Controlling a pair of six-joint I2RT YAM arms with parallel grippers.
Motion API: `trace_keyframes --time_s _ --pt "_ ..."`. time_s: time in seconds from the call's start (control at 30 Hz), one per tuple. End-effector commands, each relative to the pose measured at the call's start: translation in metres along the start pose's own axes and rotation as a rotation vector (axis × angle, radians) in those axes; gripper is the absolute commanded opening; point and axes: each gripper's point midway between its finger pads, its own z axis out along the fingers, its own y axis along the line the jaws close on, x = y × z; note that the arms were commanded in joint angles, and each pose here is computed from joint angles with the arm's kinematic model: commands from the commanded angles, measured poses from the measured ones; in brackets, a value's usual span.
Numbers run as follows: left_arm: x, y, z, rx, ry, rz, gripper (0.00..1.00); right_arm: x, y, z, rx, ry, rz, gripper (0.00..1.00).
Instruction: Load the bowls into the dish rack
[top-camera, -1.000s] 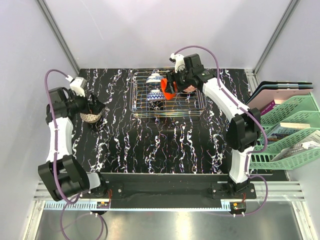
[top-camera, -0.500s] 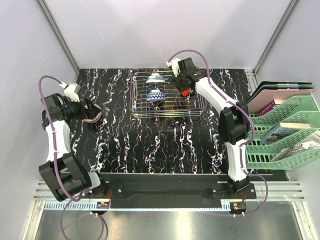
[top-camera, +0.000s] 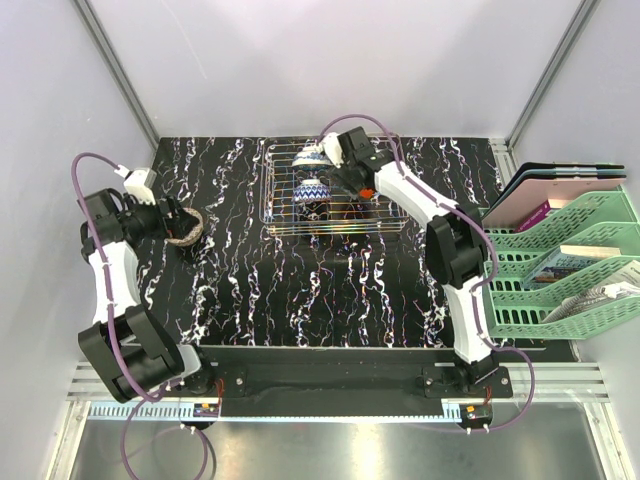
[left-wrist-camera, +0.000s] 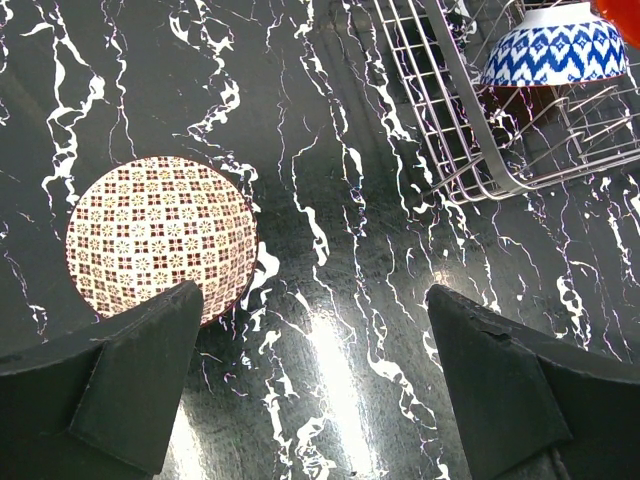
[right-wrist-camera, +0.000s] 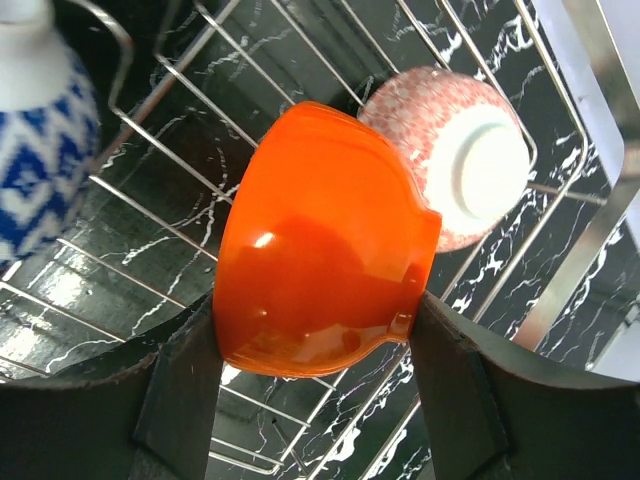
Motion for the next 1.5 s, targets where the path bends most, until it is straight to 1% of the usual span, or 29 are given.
trace_keyframes --time_s 0.0,0.2,0.4,0.6,0.7,0.8,0.83,0.87,0.93,0.97,1.07,1.1,1.17,1.2,1.3,1.47 --pt "-0.013 -0.001 -0.002 0.024 -0.045 0.043 0.99 -0.013 0.002 0.006 0.051 -0.02 -0.081 0.0" --pt "-0.014 0.0 -0.005 0.022 -0.053 0.048 0.99 0.002 0.014 0.016 0.048 0.034 -0.147 0.04" --pt "-0.015 -0.001 -0.005 0.032 -0.057 0.04 0.99 0.007 0.017 0.017 0.048 0.051 -0.194 0.09" --pt "-0.013 -0.001 -0.006 0.033 -0.057 0.04 0.99 0.013 0.019 0.021 0.058 0.08 -0.253 0.09" --pt "-0.015 0.0 -0.006 0.033 -0.06 0.042 0.99 0.018 0.023 0.024 0.051 0.096 -0.283 0.12" --pt "-0.015 0.0 -0.006 0.033 -0.06 0.041 0.99 0.021 0.029 0.023 0.036 0.101 -0.31 0.18" --pt "-0.015 0.001 -0.007 0.031 -0.062 0.042 0.99 0.021 0.03 0.022 0.036 0.102 -0.316 0.2" --pt "-0.016 0.001 -0.007 0.031 -0.062 0.042 0.99 0.022 0.032 0.022 0.029 0.103 -0.327 0.28" --pt "-0.016 0.001 -0.007 0.033 -0.064 0.038 0.99 0.022 0.035 0.02 0.022 0.103 -0.34 0.36" --pt "-0.015 0.001 -0.006 0.036 -0.062 0.036 0.99 0.023 0.036 0.019 0.018 0.106 -0.351 0.46" --pt "-0.017 0.001 -0.007 0.037 -0.066 0.034 0.99 0.028 0.038 0.019 0.008 0.122 -0.362 0.57" --pt "-0.016 0.001 -0.006 0.039 -0.066 0.034 0.99 0.029 0.039 0.019 0.002 0.125 -0.367 0.66" --pt "-0.018 0.001 -0.007 0.036 -0.068 0.036 0.99 0.035 0.042 0.019 -0.013 0.145 -0.382 0.74" --pt "-0.019 0.001 -0.008 0.037 -0.07 0.037 0.99 0.037 0.043 0.019 -0.021 0.152 -0.385 0.83" --pt "-0.02 0.002 -0.008 0.035 -0.074 0.037 0.99 0.042 0.048 0.018 -0.052 0.174 -0.391 0.94" --pt "-0.022 0.002 -0.008 0.037 -0.076 0.036 0.99 0.043 0.053 0.015 -0.087 0.177 -0.376 0.96"
